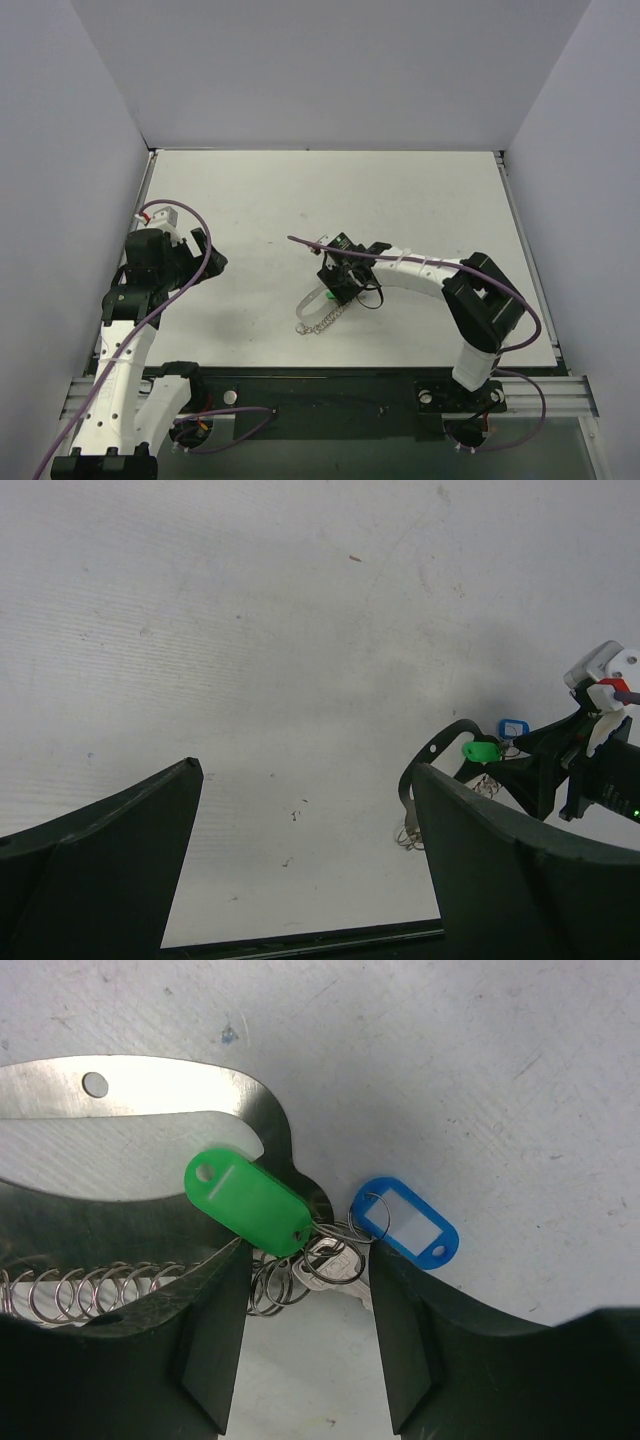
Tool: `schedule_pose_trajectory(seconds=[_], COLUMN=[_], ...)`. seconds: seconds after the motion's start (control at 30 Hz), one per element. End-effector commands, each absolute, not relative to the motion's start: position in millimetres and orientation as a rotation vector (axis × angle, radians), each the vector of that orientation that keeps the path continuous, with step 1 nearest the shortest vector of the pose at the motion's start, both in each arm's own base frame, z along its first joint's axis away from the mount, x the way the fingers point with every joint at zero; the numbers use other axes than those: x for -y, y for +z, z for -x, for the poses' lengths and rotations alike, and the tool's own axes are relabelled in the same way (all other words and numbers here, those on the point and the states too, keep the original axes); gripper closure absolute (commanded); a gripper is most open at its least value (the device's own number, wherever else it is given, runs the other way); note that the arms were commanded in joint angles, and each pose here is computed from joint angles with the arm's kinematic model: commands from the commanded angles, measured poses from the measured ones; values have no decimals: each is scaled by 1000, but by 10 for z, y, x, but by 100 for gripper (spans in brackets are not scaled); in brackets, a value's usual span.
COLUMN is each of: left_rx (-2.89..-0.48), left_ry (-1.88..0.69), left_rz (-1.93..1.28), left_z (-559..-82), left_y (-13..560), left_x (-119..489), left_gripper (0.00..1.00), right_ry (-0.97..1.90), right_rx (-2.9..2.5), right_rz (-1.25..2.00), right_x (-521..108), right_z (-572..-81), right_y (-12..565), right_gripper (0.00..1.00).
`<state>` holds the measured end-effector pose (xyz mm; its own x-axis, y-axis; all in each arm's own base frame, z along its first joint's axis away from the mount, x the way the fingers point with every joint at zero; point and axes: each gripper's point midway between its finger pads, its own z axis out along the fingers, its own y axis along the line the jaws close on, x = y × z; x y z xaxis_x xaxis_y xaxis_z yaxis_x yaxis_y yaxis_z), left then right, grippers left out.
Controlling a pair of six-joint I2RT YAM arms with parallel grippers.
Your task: Remove the keys from the keyring
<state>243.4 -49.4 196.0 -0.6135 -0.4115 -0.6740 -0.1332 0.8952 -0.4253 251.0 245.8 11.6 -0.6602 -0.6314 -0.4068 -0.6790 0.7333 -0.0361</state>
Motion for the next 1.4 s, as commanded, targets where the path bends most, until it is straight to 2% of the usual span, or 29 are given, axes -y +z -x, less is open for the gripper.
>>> schedule_pose_trajectory(seconds=[0.0,0.07,0.23,0.3,0.6,0.87,0.93,1.0,1.03,1.07,1.13,1.23,1.37], left_rx=[-2176,-2178,-2177,-2175,-2176,-2175,-2173,-2181,-2179,-2183,-2184,-2187,-2185], left_ry=[-429,-428,-428,-427,-429,-433,-430,-430,-430,-431,-427,-428,-428], left_rz=[374,377,377,377,378,375,376,376,379,376,380,381,380], left_z=[-2509,-2509,-2511,-2513,-2514,-2513,-2513,-2512,-2514,-2516,-2519,-2517,-2516], left_y=[2037,2031,2034,2040,2037,2038,2040,2021,2027,2021,2016,2010,2014], left_x=[481,479,479,477,478,482,476,480,477,483,474,478,478], left_gripper=[3,3,3,3,3,3,3,3,3,3,3,3,3], right_ry=[93,89,114,117,146,90,155,212,232,249,294,385,272], right_rx=[-2522,-2526,-2536,-2543,-2584,-2788,-2822,-2815,-2804,-2800,-2787,-2754,-2626], right_rz=[1000,999,996,998,864,426,340,293,277,247,217,243,497], right_x=[-2395,-2382,-2385,-2387,-2355,-2544,-2670,-2786,-2814,-2849,-2885,-2922,-2642], right_z=[-2635,-2625,-2590,-2567,-2389,-2056,-1979,-1943,-1942,-1935,-1922,-1880,-1940], right_y=[207,194,193,189,350,356,337,374,420,451,554,758,966], right_gripper=[55,58,78,83,86,93,90,63,59,49,41,39,39])
